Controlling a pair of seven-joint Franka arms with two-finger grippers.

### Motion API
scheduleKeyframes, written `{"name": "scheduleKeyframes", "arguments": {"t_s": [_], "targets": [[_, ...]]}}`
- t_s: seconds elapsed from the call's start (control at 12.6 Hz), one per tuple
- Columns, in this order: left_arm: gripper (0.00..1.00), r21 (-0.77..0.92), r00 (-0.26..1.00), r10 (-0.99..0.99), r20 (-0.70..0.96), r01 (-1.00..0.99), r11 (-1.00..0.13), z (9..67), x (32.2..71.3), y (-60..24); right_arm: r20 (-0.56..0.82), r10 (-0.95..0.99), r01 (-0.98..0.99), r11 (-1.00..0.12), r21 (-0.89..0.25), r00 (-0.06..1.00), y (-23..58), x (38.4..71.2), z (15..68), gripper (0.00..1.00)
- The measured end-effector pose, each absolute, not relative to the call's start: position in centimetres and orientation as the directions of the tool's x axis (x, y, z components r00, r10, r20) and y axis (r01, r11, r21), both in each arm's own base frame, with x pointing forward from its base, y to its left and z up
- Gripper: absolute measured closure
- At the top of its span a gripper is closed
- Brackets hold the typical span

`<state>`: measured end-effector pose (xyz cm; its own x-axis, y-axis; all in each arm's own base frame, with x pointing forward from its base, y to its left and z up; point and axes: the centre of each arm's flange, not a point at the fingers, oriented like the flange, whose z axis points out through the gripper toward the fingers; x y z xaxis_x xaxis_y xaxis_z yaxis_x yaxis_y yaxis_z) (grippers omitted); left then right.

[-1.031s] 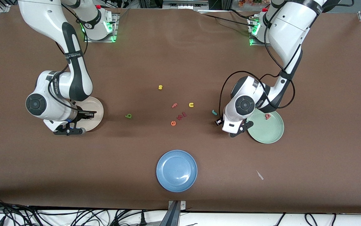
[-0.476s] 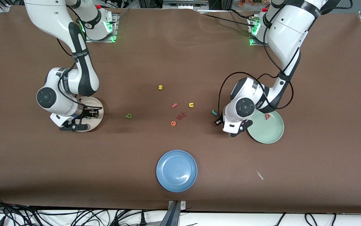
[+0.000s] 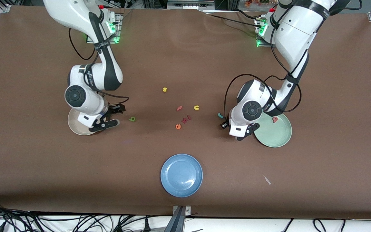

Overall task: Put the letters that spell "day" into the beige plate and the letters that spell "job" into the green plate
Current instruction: 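Grasp the green d with the right gripper while the left gripper grasps o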

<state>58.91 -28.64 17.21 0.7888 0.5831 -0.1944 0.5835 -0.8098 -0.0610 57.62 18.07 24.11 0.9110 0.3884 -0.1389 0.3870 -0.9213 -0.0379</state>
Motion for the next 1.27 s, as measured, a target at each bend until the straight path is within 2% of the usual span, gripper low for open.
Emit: {"name": "scheduleKeyframes", "arguments": {"t_s": [0.08, 0.56, 0.87, 1.03, 1.11, 1.27], "targets": [[0.75, -0.060, 0.789, 0.583, -0.194, 0.584, -0.810, 17.3, 59.0, -28.6, -0.133, 0.465, 0.462, -0.885, -0.049, 0.875, 18.3, 57.6, 24.0, 0.00], [0.75, -0.043, 0.784, 0.594, -0.180, 0.597, -0.801, 18.4, 60.0, -28.0, -0.030, 0.753, 0.753, -0.658, -0.027, 0.657, 22.6, 57.3, 21.5, 0.00], [0.75, -0.100, 0.779, 0.590, -0.211, 0.584, -0.806, 22.9, 62.0, -25.7, -0.018, 0.799, 0.800, -0.600, 0.000, 0.600, 23.1, 57.3, 19.6, 0.01], [0.75, -0.127, 0.802, 0.545, -0.243, 0.531, -0.838, 24.6, 62.6, -24.5, -0.010, 0.810, 0.810, -0.586, 0.010, 0.586, 23.1, 57.4, 19.5, 0.04], [0.75, -0.132, 0.818, 0.514, -0.259, 0.497, -0.858, 25.2, 62.8, -23.5, -0.004, 0.814, 0.814, -0.580, 0.014, 0.581, 23.4, 57.3, 19.4, 0.09], [0.75, -0.145, 0.832, 0.474, -0.289, 0.451, -0.880, 25.7, 63.5, -20.0, 0.005, 0.822, 0.822, -0.570, 0.019, 0.570, 24.1, 57.0, 18.8, 0.10]]}}
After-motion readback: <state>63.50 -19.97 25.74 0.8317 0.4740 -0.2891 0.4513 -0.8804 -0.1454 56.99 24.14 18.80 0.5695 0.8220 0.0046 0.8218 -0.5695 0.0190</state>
